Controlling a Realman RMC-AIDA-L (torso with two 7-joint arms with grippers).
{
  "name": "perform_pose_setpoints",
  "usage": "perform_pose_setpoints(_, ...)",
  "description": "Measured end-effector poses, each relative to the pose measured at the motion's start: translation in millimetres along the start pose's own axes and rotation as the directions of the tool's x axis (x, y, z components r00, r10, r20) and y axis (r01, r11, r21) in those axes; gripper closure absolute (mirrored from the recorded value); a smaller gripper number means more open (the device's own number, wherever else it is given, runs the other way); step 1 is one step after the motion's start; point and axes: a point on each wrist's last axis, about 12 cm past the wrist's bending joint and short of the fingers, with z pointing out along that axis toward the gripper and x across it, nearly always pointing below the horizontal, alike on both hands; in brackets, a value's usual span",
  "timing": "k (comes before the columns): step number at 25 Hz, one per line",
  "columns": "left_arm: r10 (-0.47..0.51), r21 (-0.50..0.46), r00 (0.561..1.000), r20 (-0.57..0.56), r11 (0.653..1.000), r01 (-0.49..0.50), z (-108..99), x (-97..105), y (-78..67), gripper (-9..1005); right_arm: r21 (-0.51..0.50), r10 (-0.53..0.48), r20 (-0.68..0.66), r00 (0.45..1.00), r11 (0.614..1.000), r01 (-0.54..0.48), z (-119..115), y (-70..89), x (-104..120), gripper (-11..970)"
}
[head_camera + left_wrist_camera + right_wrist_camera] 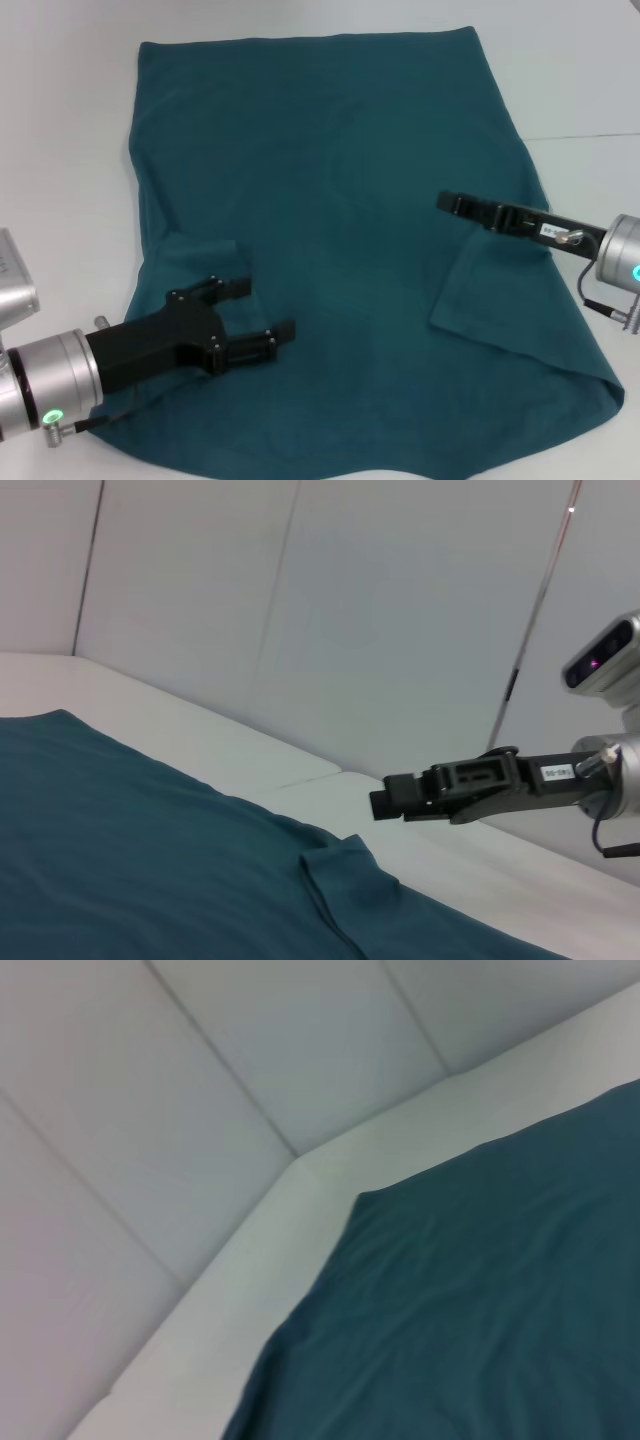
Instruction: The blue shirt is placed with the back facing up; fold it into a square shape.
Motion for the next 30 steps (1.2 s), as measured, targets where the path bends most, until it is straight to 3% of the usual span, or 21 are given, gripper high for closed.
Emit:
perform_pose_setpoints(3, -0.003, -0.005, 1.0, 0.005, 1.0, 0.003, -1, 0, 0.5, 48, 0.034, 0.011, 0.011, 1.0, 0.999, -0.011, -11, -9.1, -3, 724)
perform_pose_setpoints(6, -0.005, -0.004, 1.0, 0.009, 1.0, 0.005, -1, 0, 0.4, 48, 0.07, 0.023, 0.03, 0.999, 0.997, -0.025, -25, -19.5, -2, 475)
perform_pose_setpoints(16, -0.075, -0.006, 0.997, 0.013, 0.997, 0.075, 0, -3, 1.4, 58, 0.033, 0.029, 0.051, 0.998, 0.999, -0.031, -60, -27.8, 0, 43)
perform_pose_setpoints(25, -0.139, -0.053, 0.99, 0.023, 0.989, 0.14, -12, 0, 6.2, 64, -0.034, 0.037, 0.005, 0.999, 0.999, -0.037, -58, -20.1, -3, 30)
perform_pose_setpoints(30, -0.236, -0.191, 0.971, 0.041, 0.952, 0.24, -43, 0, 20.3, 64, -0.042, 0.039, 0.001, 0.999, 0.998, -0.039, -51, -17.2, -7, 32)
